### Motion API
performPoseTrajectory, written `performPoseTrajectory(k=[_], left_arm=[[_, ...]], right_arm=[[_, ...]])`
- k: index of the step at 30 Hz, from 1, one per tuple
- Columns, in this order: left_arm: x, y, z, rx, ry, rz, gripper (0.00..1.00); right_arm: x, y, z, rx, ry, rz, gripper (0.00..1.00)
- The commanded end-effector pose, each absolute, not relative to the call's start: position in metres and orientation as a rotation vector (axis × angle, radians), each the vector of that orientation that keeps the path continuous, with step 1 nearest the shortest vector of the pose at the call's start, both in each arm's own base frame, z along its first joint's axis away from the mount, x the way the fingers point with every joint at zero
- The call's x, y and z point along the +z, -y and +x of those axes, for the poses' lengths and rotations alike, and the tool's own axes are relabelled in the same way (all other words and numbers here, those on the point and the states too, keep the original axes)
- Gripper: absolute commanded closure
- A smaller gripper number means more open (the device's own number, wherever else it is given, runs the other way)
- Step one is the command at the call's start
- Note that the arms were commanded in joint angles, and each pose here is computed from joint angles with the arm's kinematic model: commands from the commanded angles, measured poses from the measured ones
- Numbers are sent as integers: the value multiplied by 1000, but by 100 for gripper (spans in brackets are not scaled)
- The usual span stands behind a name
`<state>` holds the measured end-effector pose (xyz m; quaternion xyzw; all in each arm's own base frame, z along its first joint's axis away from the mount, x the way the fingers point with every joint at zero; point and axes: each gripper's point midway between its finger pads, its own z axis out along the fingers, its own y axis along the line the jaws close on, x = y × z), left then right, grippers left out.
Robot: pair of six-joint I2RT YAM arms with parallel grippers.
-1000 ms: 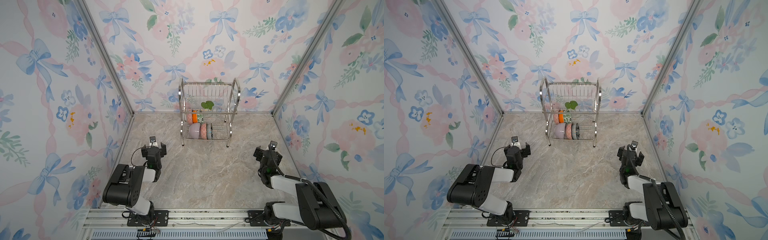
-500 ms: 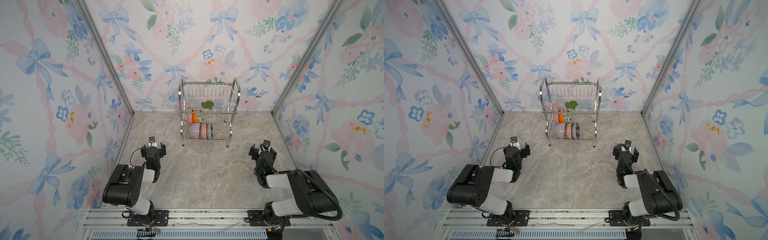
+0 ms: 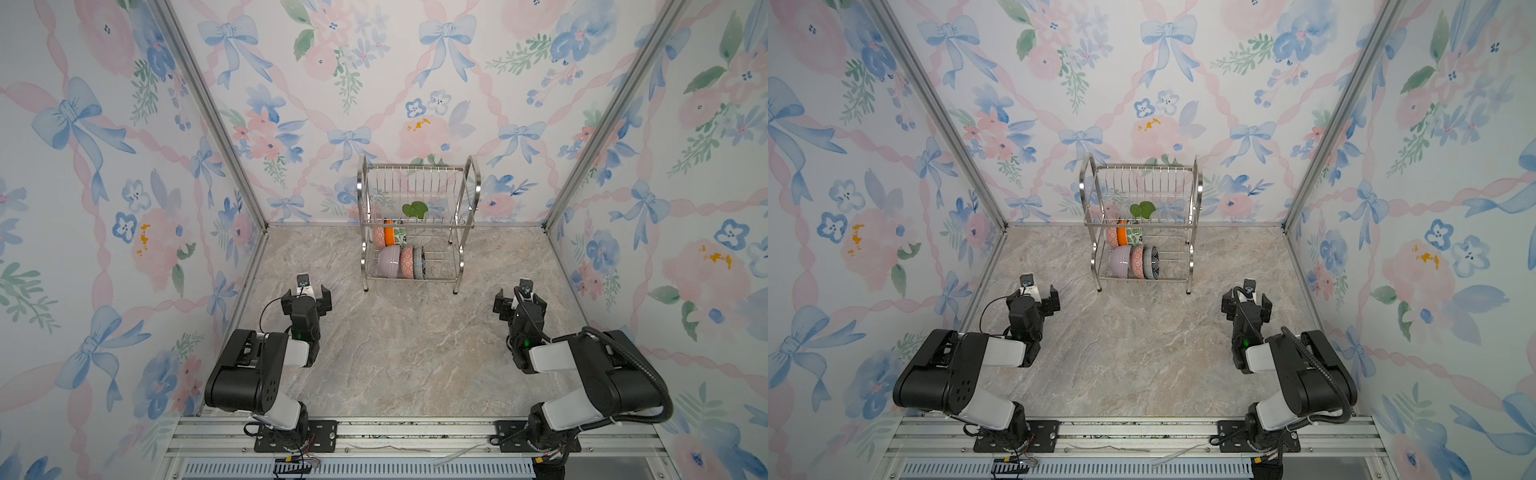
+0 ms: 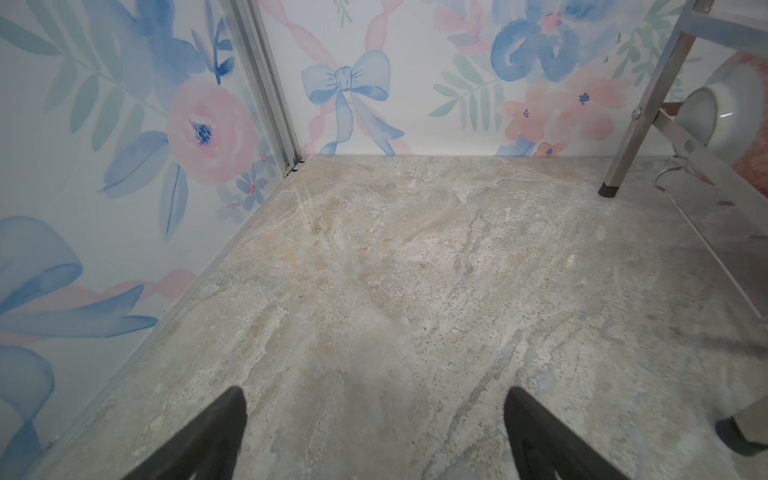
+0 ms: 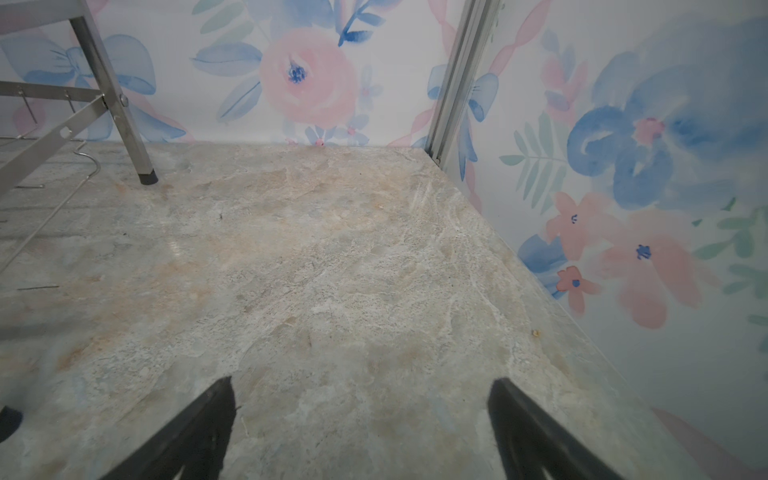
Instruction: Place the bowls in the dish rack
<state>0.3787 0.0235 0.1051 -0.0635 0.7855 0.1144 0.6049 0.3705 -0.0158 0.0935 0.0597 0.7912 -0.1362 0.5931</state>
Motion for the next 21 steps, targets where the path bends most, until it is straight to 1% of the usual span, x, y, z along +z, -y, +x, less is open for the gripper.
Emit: performPoseTrajectory(k=[1,2,4,7,21], left_arm=[[111,-22,368,221,-1730,-136,2],[115,-19,368,219,-1708,-118,2],[109,-19,371,217,-1763,-129,2],[108,-20,372,215,-1762,-132,2],[108,-20,372,212,-1763,-131,2]], right_arm=[[107,12,380,-291,-1812,136,4],[106,14,382,-292,-1812,141,3],[107,15,387,-288,-1814,146,4],[101,18,392,-250,-1866,150,4],[101,20,392,-238,-1865,157,3]])
